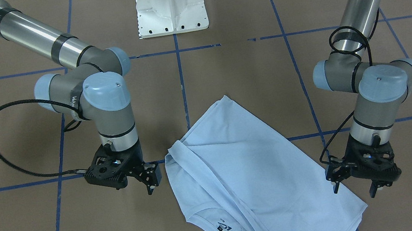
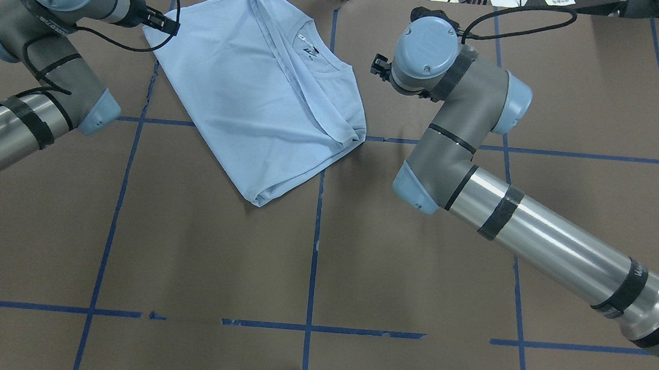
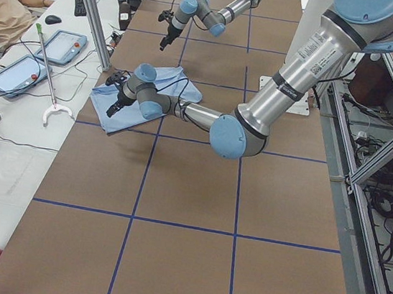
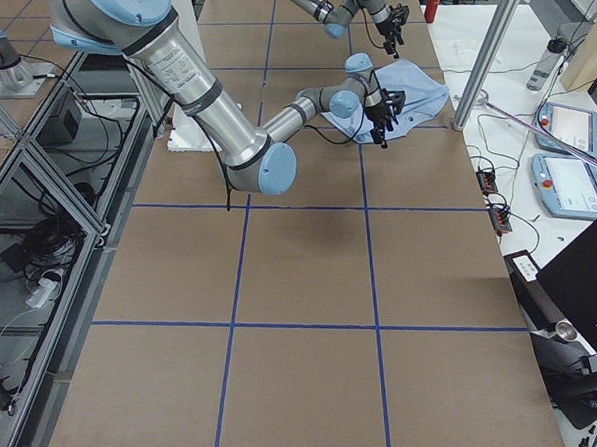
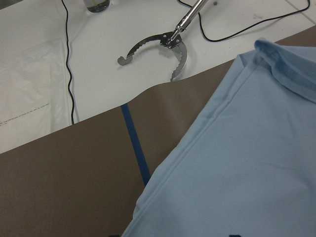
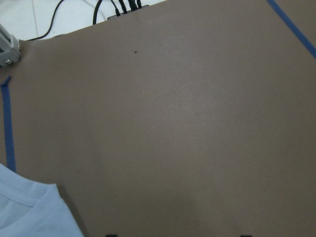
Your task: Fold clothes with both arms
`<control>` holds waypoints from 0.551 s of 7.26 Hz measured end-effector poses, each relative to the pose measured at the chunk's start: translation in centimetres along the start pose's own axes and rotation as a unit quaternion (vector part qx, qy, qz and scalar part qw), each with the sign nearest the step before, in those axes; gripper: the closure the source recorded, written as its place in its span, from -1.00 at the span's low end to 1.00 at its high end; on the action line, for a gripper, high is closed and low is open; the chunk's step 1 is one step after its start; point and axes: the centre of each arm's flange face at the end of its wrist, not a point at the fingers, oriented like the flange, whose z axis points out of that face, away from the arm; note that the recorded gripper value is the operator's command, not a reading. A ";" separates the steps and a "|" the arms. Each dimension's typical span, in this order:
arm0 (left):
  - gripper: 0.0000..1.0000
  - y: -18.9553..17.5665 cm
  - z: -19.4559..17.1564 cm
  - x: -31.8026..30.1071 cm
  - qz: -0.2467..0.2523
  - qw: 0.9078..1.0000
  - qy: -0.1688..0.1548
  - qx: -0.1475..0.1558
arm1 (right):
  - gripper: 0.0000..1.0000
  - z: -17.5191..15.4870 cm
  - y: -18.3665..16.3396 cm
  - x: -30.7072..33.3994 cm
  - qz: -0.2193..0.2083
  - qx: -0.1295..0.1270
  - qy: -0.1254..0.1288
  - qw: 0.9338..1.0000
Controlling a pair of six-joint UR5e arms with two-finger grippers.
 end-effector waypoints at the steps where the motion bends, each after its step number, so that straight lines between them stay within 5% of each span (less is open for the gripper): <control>1: -1.00 0.2 -0.1 0.3 -0.003 1.000 0.007 0.004 | -0.53 0.4 2.3 -1.5 0.016 0.006 0.006 1.000; 4: -1.00 0.6 -0.1 0.7 -0.012 1.000 0.012 0.006 | -0.24 1.7 6.0 -4.9 0.006 0.027 0.019 0.999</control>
